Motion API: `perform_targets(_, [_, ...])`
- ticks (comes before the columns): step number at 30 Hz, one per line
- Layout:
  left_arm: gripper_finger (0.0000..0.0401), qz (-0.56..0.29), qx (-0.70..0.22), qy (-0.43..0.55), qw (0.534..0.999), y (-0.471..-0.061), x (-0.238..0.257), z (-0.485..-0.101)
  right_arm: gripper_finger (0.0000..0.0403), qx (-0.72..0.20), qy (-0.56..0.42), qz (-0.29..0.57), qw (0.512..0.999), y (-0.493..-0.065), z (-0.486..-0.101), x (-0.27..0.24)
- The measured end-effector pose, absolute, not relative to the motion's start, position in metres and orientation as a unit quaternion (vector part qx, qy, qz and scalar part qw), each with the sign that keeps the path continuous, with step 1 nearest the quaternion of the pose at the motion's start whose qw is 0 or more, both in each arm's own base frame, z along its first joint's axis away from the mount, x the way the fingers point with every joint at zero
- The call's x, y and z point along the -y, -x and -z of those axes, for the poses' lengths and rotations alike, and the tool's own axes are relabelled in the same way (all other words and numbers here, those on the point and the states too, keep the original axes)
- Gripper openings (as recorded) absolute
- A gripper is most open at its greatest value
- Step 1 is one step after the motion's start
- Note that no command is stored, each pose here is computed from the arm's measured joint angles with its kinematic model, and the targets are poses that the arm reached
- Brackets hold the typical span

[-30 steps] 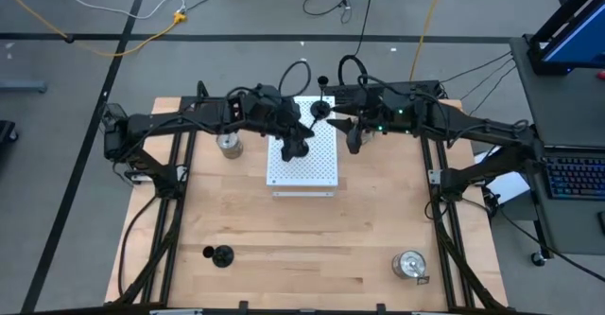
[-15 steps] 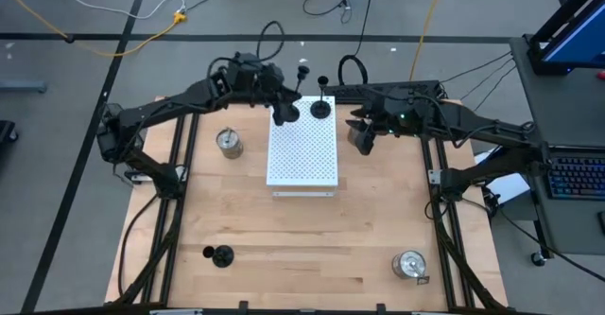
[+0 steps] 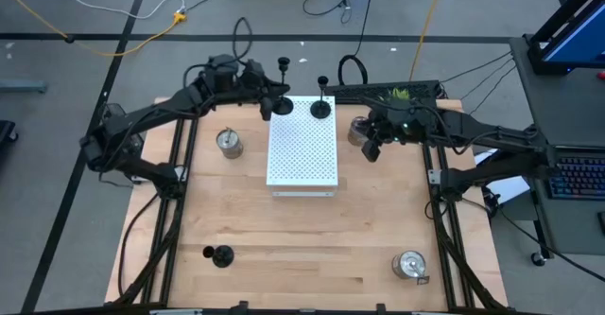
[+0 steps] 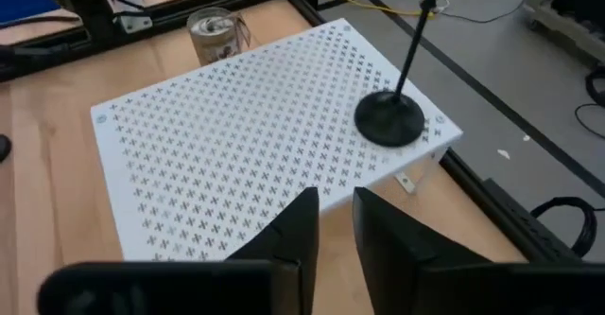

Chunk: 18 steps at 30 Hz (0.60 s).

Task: Pick & Place candle stick holders
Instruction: Put the right black candle holder on the shelf

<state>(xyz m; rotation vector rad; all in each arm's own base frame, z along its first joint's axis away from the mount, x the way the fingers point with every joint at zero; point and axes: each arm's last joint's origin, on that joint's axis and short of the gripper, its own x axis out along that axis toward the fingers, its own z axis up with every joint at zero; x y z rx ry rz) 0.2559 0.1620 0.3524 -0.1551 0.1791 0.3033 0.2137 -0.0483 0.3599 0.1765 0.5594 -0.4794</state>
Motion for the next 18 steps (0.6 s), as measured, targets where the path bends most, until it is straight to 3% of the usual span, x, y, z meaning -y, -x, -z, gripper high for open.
perform_targets(18, [0.0012, -0.181, -0.004, 0.081, 0.980, -0.234, -0.176, -0.328, 0.0043, -0.149, -0.129, 0.229, 0.953, -0.155, -0.319, 0.037])
